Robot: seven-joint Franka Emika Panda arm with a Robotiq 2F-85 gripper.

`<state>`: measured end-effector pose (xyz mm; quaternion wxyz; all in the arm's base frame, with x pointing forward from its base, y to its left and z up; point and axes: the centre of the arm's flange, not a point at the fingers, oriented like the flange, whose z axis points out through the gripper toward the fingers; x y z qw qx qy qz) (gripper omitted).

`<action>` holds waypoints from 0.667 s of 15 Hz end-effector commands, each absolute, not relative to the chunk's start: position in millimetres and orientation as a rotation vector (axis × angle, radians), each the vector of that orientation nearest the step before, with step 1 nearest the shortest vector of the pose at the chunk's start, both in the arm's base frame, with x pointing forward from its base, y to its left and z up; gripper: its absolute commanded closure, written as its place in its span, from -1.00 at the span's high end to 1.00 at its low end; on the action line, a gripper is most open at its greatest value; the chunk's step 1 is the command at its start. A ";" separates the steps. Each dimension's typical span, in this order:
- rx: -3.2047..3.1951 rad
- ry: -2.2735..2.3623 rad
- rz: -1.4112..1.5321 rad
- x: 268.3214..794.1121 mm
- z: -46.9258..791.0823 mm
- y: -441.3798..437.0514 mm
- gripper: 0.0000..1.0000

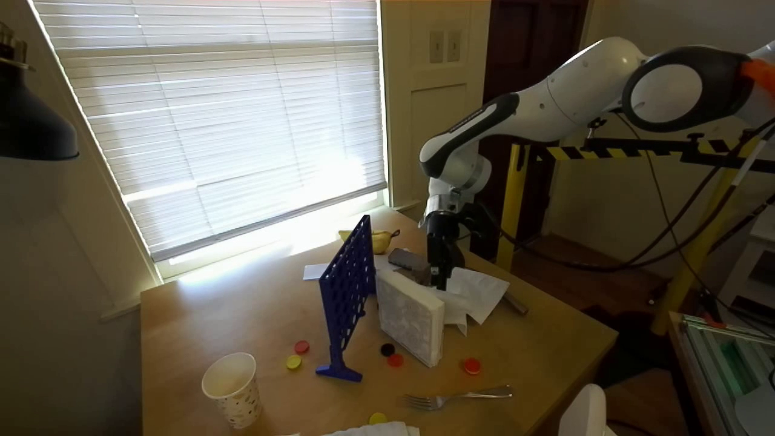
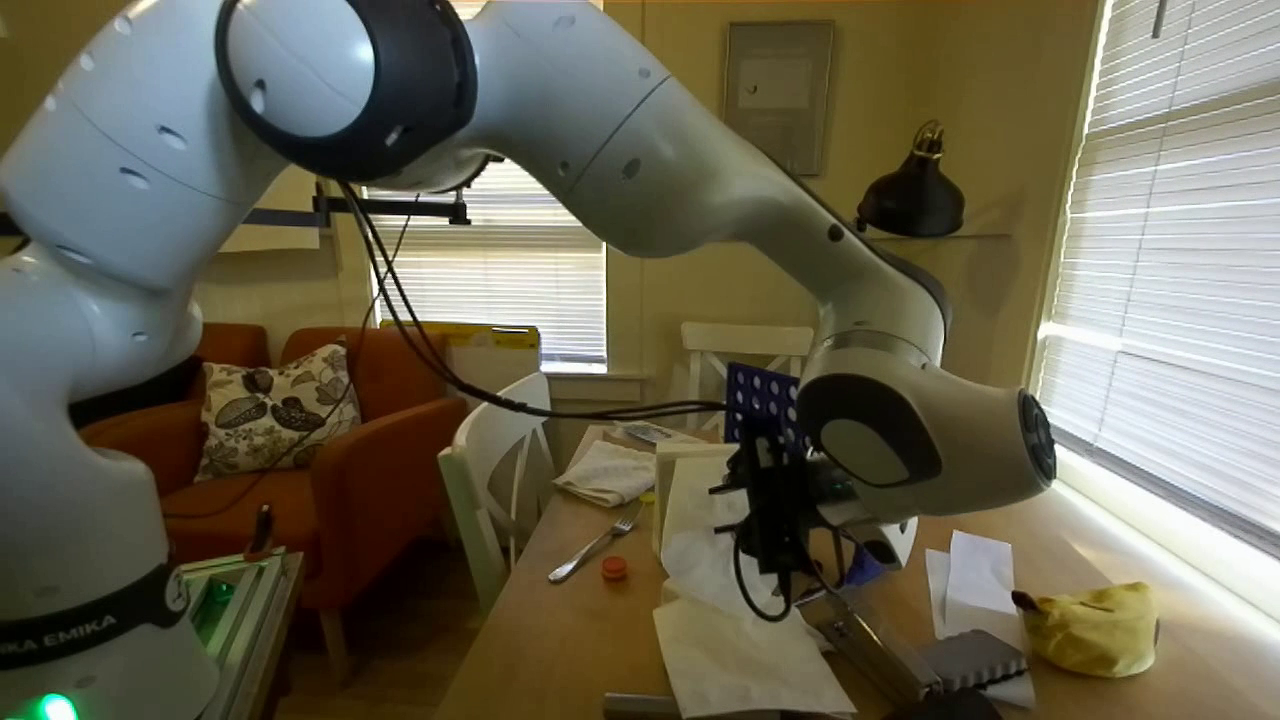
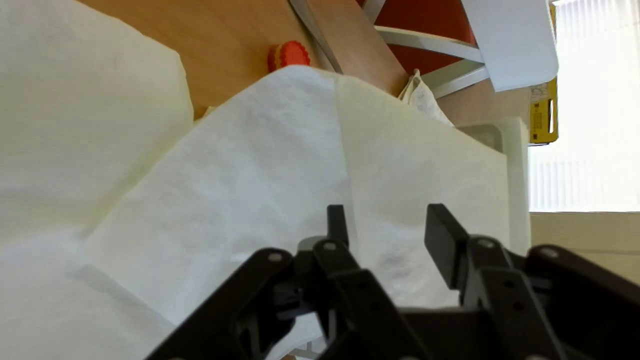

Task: Pick up the tissue paper and put it on the right and move one piece to the left

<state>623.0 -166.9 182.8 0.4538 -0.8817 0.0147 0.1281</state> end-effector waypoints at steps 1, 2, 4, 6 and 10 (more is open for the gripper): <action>-2.145 0.007 0.305 640.3 175.0 -160.6 -0.01; -2.144 0.002 0.306 642.1 173.5 -157.9 0.08; -2.141 -0.008 0.305 645.3 172.1 -152.7 0.09; -2.137 -0.019 0.304 647.4 172.6 -148.7 -0.40; -2.129 -0.039 0.291 650.4 178.9 -145.1 -0.97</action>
